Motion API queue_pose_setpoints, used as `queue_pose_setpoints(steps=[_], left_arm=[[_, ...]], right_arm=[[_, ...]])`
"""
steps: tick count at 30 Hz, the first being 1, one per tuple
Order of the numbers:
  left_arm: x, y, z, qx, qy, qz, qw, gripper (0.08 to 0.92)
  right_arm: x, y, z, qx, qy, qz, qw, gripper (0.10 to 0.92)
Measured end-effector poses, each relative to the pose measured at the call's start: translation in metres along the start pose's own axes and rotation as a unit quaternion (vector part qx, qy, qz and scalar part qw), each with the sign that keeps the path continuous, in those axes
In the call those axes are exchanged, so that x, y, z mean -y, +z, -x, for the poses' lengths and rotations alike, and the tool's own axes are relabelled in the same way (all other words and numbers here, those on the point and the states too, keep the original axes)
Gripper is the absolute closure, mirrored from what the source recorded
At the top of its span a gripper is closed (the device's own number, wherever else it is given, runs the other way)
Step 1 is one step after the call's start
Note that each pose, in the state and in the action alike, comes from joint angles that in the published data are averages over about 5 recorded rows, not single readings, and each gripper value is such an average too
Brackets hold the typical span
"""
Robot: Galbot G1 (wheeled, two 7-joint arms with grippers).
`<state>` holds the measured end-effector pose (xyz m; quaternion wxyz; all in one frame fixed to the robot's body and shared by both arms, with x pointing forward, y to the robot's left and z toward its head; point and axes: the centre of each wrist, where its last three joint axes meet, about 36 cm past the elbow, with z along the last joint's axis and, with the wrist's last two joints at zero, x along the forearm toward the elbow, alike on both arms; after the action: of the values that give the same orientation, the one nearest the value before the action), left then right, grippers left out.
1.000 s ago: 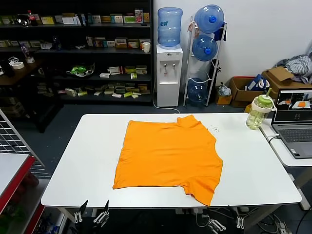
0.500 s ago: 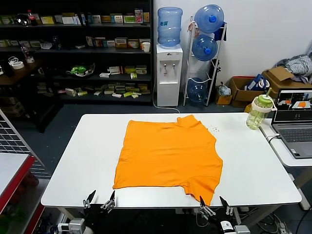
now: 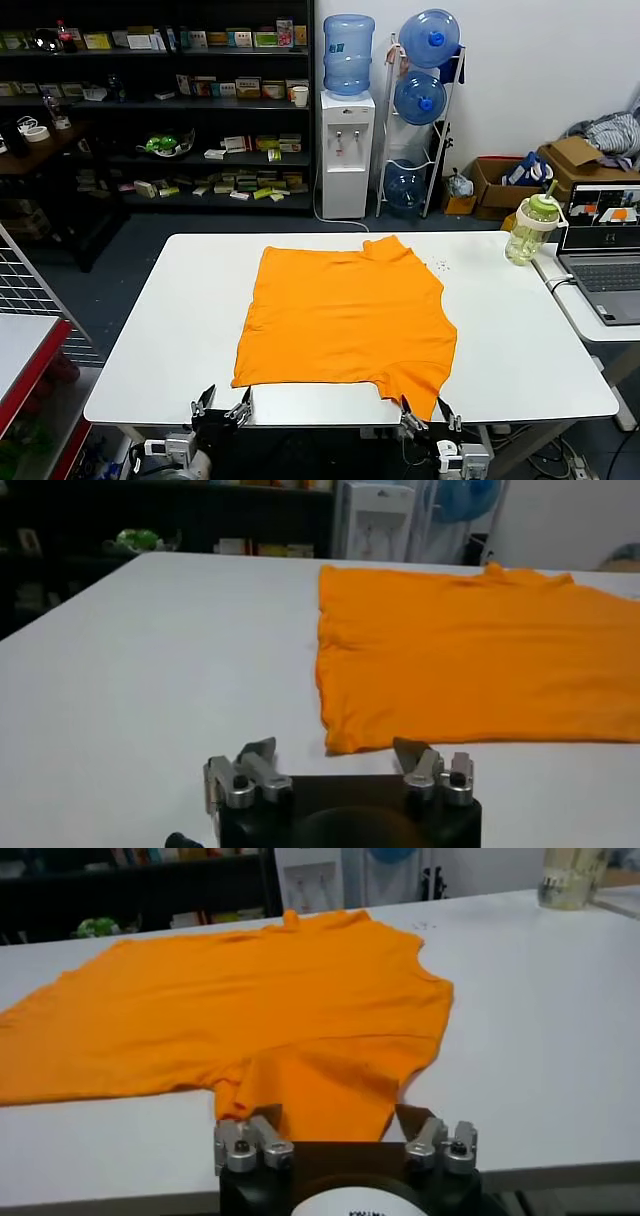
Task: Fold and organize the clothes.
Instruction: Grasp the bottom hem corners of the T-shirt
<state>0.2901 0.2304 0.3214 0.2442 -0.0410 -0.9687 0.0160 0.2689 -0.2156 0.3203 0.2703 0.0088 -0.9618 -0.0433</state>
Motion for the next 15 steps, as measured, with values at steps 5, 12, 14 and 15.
queue_pose_setpoints(steps=[5,12,14,15], left_arm=[[0.0056,0.0022,0.005,-0.002,0.004,0.006,1.0,0.42],[0.0097,0.0047,0.0094,0.0,0.005,0.014,1.0,0.636],[0.0103,0.0054,0.01,0.002,0.006,0.017,1.0,0.688],[0.0106,0.0055,0.0102,0.003,0.006,0.018,1.0,0.723]], right_arm=[[-0.0008,0.0016,-0.0021,-0.001,0.003,-0.005,1.0,0.602],[0.0008,0.0039,-0.0056,0.001,0.006,-0.006,1.0,0.801],[0.0015,0.0042,-0.0067,0.002,0.006,-0.006,1.0,0.86],[0.0019,0.0042,-0.0074,0.002,0.006,-0.005,1.0,0.876]])
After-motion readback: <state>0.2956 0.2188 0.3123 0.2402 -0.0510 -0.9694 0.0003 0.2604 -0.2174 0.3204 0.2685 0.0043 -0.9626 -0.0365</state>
